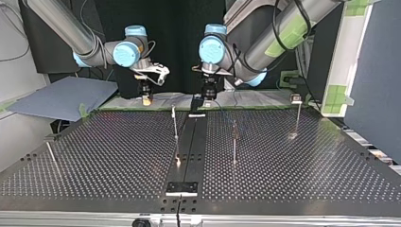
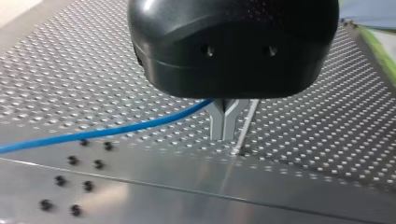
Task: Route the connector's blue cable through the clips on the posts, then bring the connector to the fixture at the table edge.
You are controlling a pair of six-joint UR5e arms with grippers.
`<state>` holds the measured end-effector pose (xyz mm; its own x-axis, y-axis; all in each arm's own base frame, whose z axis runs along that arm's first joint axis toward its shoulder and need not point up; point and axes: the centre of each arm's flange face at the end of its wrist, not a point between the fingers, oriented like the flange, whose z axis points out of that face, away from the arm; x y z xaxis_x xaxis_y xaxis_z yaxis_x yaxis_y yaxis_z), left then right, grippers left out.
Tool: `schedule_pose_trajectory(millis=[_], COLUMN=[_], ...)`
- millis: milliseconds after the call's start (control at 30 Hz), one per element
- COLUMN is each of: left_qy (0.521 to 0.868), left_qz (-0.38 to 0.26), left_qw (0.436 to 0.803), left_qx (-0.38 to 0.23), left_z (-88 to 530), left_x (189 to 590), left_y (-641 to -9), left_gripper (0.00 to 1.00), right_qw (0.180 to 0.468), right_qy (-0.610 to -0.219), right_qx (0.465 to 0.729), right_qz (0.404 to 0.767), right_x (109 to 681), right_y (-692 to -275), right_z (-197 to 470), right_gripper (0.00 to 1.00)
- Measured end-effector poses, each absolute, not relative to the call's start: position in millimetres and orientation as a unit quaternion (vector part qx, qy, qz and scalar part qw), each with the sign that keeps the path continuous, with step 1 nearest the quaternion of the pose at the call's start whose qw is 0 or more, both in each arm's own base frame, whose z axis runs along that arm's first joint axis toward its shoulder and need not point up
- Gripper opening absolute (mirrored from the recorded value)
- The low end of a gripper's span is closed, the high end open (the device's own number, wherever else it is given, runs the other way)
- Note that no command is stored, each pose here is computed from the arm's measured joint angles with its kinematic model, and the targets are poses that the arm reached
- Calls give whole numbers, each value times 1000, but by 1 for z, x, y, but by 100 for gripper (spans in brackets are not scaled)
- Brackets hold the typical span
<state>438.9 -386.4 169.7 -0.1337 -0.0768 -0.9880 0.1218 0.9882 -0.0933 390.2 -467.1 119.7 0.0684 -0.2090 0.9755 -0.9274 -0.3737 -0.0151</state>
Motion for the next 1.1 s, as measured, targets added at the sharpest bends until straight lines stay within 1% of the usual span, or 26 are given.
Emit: schedule_pose_trajectory(millis=[333, 767, 1100], left_qy=[756, 755, 752], left_qz=[-78, -80, -89], left_qw=[650, 650, 652], left_qx=[20, 19, 20], left_z=[139, 129, 129], left_x=[444, 450, 453], left_y=[-391, -389, -391], left_gripper=[0, 0, 0], right_qw=[356, 364, 365], right_qy=[-434, -432, -431], right_qx=[631, 618, 614], right_qz=[535, 547, 551], right_x=[380, 362, 353], right_y=[-483, -504, -513], right_z=[121, 123, 122], right_gripper=[0, 0, 0])
